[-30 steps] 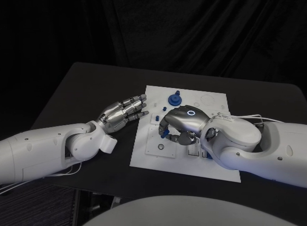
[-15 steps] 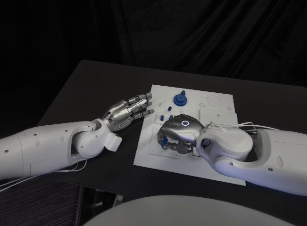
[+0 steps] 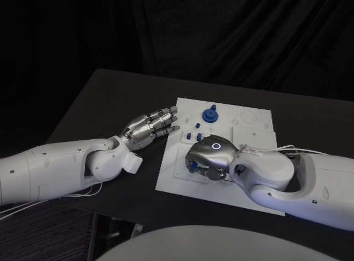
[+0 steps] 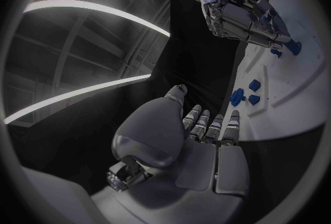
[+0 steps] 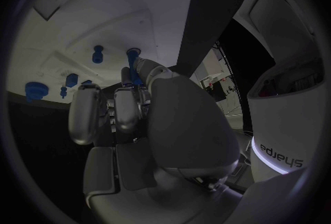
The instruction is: Assemble the parts on the task board
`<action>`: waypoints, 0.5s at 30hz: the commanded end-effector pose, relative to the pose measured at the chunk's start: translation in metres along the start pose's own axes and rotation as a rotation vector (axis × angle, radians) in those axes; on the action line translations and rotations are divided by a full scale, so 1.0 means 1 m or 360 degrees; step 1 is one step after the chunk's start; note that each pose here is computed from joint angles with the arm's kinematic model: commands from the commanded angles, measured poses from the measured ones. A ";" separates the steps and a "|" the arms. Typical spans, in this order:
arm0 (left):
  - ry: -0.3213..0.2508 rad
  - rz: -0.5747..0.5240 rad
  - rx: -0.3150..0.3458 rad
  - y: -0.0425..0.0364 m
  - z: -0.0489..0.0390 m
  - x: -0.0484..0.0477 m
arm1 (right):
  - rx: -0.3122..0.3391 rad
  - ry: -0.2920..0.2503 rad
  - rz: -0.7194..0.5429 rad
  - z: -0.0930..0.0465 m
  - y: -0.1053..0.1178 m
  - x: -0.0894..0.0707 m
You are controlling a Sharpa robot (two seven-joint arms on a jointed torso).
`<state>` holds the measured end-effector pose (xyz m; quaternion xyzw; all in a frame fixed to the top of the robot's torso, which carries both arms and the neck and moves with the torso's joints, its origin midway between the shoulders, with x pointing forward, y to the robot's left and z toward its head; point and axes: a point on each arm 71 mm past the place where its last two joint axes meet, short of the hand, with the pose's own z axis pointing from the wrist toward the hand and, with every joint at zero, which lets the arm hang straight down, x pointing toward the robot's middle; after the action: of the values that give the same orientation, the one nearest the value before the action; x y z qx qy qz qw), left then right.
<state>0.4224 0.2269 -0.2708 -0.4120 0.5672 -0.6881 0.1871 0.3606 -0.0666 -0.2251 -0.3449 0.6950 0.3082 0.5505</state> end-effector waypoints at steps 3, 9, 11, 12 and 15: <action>0.0021 -0.0020 0.0026 -0.0004 0.0012 0.0020 | 0.0016 0.0009 -0.0037 -0.001 -0.002 0.003; 0.0022 -0.0020 0.0017 0.0002 0.0017 0.0018 | 0.0026 0.0018 -0.0037 -0.001 -0.003 0.004; 0.0022 -0.0020 0.0015 0.0004 0.0019 0.0017 | 0.0026 0.0022 -0.0038 -0.001 -0.003 0.005; 0.0022 -0.0019 0.0014 0.0005 0.0020 0.0017 | 0.0026 0.0024 -0.0038 -0.001 -0.003 0.005; 0.0023 -0.0019 0.0011 0.0007 0.0023 0.0015 | 0.0024 0.0029 -0.0035 0.000 -0.002 0.006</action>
<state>0.4237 0.2259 -0.2716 -0.4116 0.5684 -0.6876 0.1863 0.3606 -0.0669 -0.2269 -0.3479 0.6931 0.3057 0.5524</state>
